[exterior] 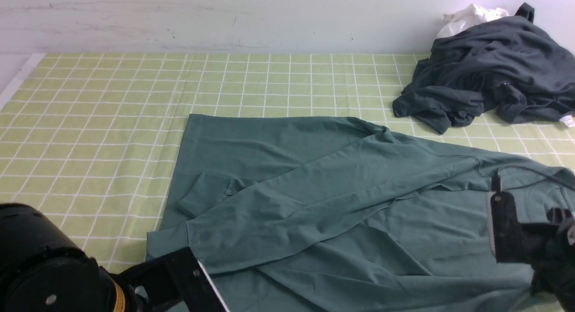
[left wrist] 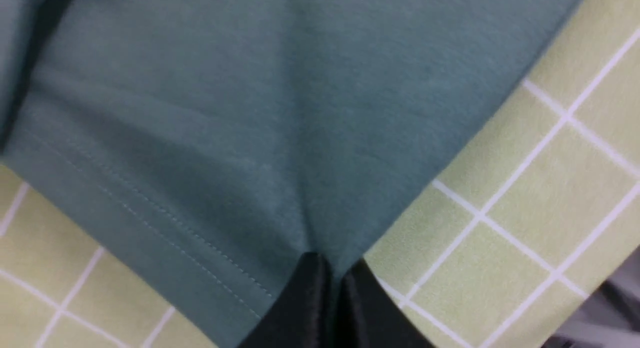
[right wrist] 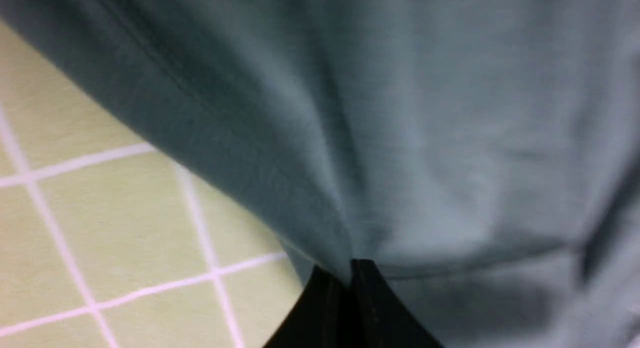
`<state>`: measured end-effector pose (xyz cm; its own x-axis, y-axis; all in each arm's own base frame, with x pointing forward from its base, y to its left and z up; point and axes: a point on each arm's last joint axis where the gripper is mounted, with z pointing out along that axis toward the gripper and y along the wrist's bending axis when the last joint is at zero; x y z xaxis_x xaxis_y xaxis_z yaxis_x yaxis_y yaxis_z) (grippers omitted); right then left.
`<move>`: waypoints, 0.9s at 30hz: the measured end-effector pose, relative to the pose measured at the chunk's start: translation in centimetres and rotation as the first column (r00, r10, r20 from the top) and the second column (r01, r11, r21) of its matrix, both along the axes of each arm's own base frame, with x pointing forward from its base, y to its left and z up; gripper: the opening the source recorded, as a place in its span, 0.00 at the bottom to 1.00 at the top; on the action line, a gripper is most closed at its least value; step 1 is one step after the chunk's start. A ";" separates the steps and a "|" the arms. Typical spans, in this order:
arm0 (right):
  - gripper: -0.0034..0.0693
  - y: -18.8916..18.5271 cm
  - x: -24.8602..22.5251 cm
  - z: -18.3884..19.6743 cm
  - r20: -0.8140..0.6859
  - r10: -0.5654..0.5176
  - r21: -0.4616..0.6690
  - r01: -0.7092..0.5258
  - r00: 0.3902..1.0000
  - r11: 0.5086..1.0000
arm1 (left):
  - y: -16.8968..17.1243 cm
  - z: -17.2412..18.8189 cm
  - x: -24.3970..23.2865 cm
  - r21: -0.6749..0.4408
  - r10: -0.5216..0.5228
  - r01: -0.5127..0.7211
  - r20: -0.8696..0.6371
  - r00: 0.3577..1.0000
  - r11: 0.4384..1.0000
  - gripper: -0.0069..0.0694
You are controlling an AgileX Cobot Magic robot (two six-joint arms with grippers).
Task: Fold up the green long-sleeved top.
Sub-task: Use both arms to drag the lower edge of the fabric forward and fold it over the upper edge
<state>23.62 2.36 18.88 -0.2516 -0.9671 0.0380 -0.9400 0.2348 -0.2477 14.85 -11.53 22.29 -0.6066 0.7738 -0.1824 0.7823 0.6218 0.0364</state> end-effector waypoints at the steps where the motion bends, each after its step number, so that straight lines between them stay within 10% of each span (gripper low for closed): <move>1: 0.04 0.0 0.4 0.7 0.032 -0.024 0.002 0.024 0.999 1.000 | 0.0 0.6 0.4 -0.013 0.028 -0.028 0.011 1.000 1.000 0.09; 13: 0.04 0.9 9.3 7.1 0.342 -0.324 0.179 0.277 0.882 0.944 | 1.8 10.3 13.4 -0.284 0.389 -0.304 0.318 0.865 0.909 0.09; 27: 0.04 0.5 20.4 3.3 0.378 -0.415 0.212 0.359 0.827 0.909 | 3.1 3.2 30.7 -0.267 0.492 -0.419 0.352 0.796 0.868 0.09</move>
